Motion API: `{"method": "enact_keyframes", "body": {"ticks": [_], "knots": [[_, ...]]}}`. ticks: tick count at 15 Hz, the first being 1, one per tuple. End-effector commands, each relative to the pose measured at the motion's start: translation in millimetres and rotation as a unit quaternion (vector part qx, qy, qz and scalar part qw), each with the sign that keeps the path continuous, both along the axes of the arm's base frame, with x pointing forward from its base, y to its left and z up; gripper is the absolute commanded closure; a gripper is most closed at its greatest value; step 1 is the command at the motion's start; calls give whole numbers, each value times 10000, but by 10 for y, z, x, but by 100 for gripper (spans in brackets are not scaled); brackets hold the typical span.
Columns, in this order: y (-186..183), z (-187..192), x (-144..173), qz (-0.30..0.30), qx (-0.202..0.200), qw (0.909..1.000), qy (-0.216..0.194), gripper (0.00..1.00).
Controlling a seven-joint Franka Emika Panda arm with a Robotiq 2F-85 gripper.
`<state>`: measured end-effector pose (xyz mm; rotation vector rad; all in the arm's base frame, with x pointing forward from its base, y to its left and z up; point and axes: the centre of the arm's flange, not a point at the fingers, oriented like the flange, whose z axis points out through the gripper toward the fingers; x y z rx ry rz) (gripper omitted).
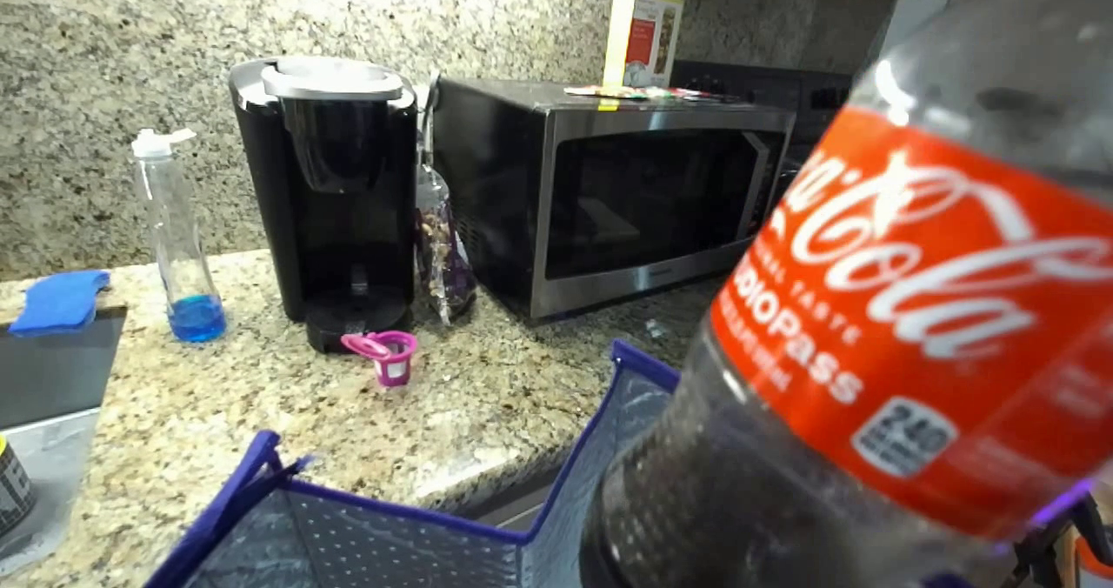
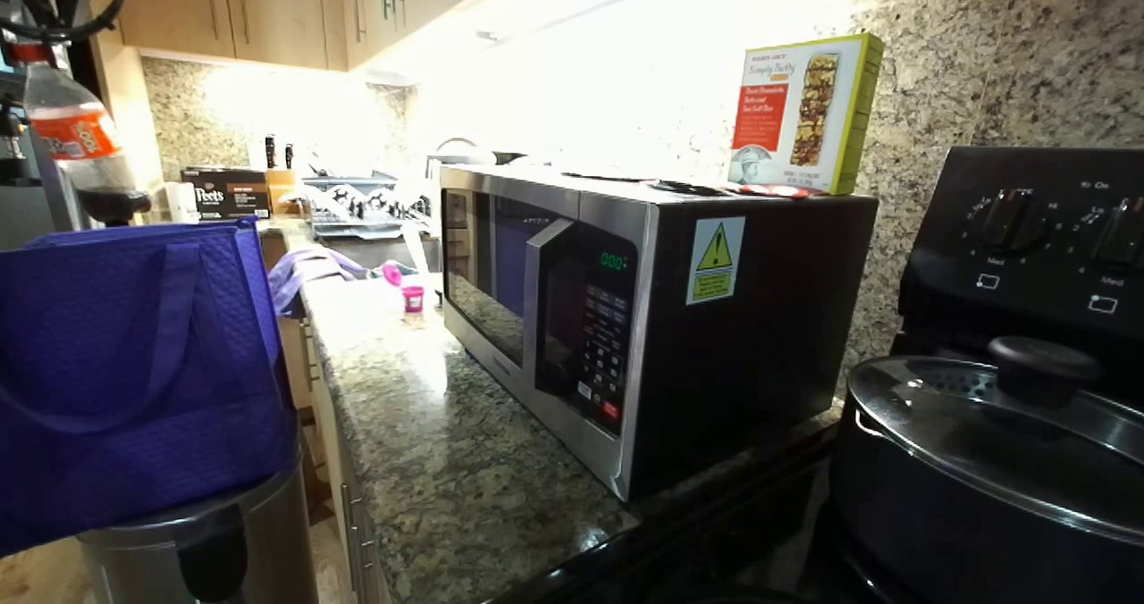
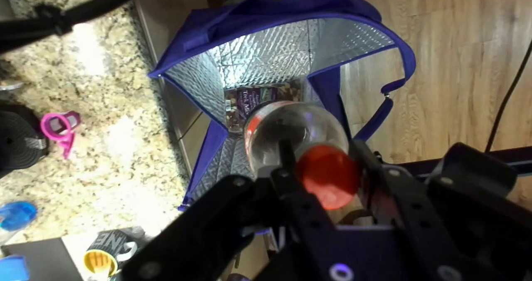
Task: Put the coca cola bottle in the blue bag
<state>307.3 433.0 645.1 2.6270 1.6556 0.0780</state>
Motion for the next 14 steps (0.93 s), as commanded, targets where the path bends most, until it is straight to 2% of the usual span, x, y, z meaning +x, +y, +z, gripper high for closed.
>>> {"method": "enact_keyframes", "body": {"ticks": [1, 7, 14], "knots": [[-16, -242, 338, -205, 58, 9978, 628, 85], [-128, -899, 834, -482, -115, 9926, 1104, 85], [-125, -1784, 1180, -269, 278, 9906, 1312, 85]]}}
